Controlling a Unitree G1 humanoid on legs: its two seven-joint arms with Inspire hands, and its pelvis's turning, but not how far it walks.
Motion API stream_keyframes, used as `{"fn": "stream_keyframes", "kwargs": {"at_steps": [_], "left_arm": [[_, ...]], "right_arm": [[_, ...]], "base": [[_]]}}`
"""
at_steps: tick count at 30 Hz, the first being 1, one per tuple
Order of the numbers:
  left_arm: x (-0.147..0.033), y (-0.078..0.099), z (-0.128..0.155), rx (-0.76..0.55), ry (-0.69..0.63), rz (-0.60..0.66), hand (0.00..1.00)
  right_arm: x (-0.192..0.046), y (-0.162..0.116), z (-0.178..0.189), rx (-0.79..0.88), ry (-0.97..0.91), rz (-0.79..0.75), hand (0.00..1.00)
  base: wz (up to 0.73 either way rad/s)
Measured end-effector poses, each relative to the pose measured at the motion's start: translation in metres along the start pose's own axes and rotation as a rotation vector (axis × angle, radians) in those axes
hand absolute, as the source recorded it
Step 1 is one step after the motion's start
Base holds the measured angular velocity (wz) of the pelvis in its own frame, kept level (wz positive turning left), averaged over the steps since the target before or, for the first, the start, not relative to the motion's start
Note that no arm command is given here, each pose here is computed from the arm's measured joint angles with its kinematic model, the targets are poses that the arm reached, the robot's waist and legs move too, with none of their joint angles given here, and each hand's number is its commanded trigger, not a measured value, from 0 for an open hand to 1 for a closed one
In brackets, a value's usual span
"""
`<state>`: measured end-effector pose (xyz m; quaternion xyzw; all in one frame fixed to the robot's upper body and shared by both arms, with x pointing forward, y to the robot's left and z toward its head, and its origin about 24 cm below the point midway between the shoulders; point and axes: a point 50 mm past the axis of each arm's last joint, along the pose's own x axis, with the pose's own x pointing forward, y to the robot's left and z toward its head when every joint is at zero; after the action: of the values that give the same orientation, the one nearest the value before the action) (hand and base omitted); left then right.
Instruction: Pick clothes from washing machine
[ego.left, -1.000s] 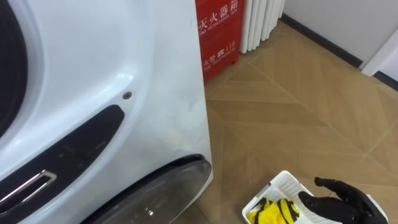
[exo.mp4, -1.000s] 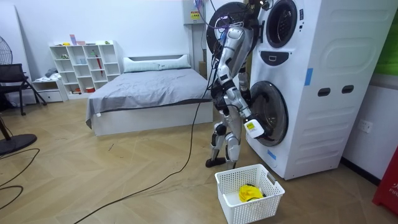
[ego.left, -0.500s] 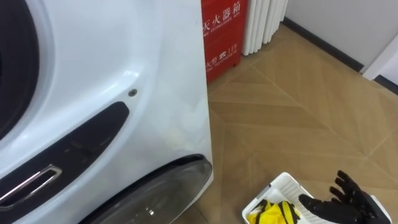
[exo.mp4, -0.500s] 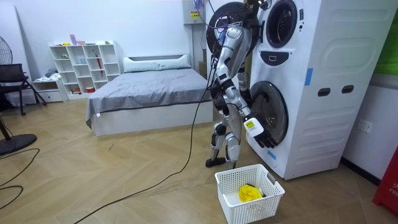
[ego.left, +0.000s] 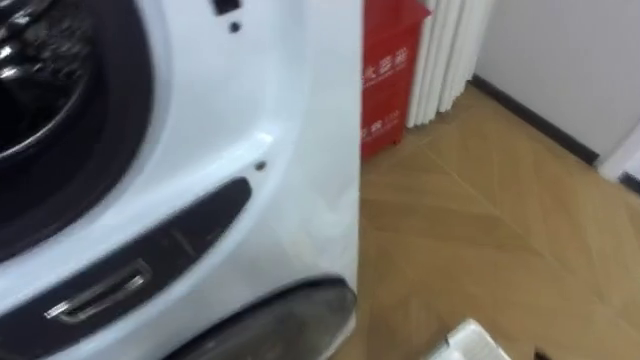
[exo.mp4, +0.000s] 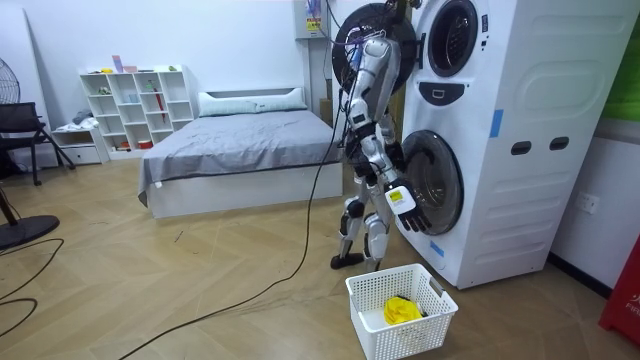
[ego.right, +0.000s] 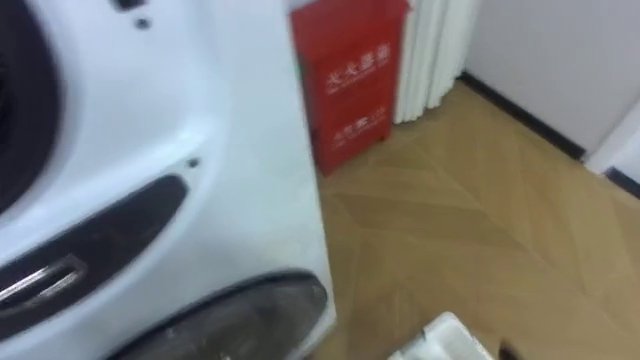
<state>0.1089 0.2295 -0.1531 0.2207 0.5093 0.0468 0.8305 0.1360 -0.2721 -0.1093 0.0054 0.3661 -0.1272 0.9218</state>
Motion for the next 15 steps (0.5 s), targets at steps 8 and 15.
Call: {"fn": "stream_keyframes", "kwargs": {"at_steps": [8,15], "left_arm": [[-0.005,-0.013,-0.006,0.015,-0.012,-0.016,0.0],[-0.012,-0.01,-0.035,-0.078,0.082,0.015,0.0]], "right_arm": [[-0.004,0.02,-0.053,0.039,0.244,-0.001,0.0],[-0.018,0.018,-0.086,0.046,0.418,-0.024,0.0]], "base": [[0.42],[0.32]]}}
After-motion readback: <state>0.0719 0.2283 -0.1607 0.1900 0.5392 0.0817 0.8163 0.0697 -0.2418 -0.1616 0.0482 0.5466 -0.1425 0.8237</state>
